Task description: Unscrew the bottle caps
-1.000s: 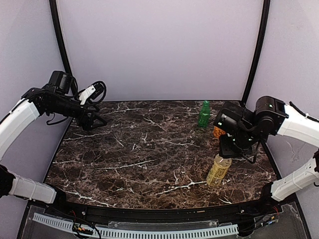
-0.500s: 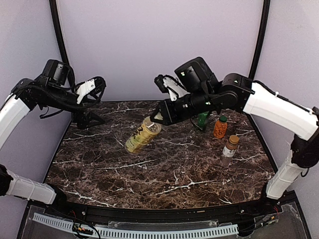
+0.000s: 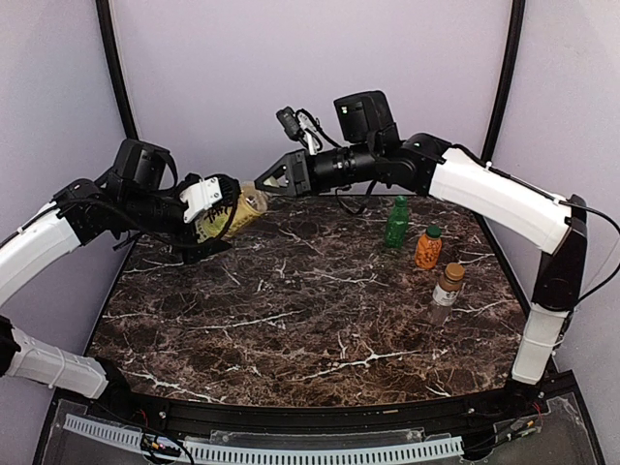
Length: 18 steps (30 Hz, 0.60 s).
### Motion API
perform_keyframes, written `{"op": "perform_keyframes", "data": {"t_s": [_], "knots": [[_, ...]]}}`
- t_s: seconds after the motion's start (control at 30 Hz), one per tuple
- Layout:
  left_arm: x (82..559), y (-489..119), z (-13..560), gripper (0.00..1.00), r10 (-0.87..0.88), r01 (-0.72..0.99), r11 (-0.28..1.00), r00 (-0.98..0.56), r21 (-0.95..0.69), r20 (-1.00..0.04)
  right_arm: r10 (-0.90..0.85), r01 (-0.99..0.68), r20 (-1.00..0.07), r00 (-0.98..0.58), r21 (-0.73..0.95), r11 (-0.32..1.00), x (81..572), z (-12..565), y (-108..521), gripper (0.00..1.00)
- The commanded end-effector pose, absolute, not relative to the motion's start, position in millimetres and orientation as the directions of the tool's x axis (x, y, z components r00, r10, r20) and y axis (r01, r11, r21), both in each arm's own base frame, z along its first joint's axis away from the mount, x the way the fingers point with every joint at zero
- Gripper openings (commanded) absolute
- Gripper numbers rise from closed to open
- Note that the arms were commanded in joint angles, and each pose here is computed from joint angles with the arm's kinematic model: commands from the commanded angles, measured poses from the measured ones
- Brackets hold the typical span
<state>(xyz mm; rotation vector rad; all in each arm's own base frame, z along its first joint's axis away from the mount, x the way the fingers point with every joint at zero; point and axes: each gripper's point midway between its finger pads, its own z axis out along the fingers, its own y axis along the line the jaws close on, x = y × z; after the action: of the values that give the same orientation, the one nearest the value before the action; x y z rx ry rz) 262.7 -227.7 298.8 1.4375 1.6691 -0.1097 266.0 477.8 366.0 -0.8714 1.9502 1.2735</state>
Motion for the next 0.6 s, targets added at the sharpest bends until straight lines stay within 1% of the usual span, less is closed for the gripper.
{"op": "perform_keyframes", "data": {"t_s": [0.0, 0.1, 0.17, 0.27, 0.33, 0.4, 0.5, 0.57], "knots": [[292.7, -227.8, 295.4, 0.99, 0.757, 0.754, 0.396, 0.056, 0.525, -0.651, -0.148, -0.840, -0.829, -0.539, 0.517, 0.165, 255.5, 392.8, 475.3, 0.00], [293.4, -231.9, 289.0, 0.98, 0.752, 0.767, 0.392, 0.050, 0.508, -0.657, -0.151, -0.834, -0.822, -0.549, 0.528, 0.158, 257.2, 388.1, 471.5, 0.00], [289.6, -235.7, 290.1, 0.94, 0.734, 0.782, 0.392, 0.051, 0.484, -0.677, -0.152, -0.827, -0.815, -0.559, 0.536, 0.169, 261.6, 383.3, 468.6, 0.00], [284.3, -240.4, 297.4, 0.83, 0.703, 0.795, 0.395, 0.061, 0.460, -0.708, -0.144, -0.818, -0.809, -0.570, 0.544, 0.185, 267.5, 380.2, 463.0, 0.00], [280.1, -241.5, 303.7, 0.80, 0.684, 0.800, 0.397, 0.070, 0.451, -0.726, -0.138, -0.815, -0.807, -0.575, 0.547, 0.192, 270.0, 379.1, 460.3, 0.00], [275.9, -242.5, 304.9, 0.81, 0.675, 0.809, 0.390, 0.074, 0.440, -0.734, -0.134, -0.814, -0.806, -0.576, 0.550, 0.188, 269.8, 380.6, 459.1, 0.00], [271.4, -242.6, 302.6, 0.85, 0.674, 0.820, 0.378, 0.074, 0.429, -0.735, -0.131, -0.817, -0.810, -0.572, 0.549, 0.176, 268.1, 384.6, 458.6, 0.00], [269.1, -242.0, 299.4, 0.85, 0.678, 0.826, 0.367, 0.078, 0.428, -0.731, -0.128, -0.817, -0.810, -0.572, 0.549, 0.174, 267.6, 385.9, 458.0, 0.00]]}}
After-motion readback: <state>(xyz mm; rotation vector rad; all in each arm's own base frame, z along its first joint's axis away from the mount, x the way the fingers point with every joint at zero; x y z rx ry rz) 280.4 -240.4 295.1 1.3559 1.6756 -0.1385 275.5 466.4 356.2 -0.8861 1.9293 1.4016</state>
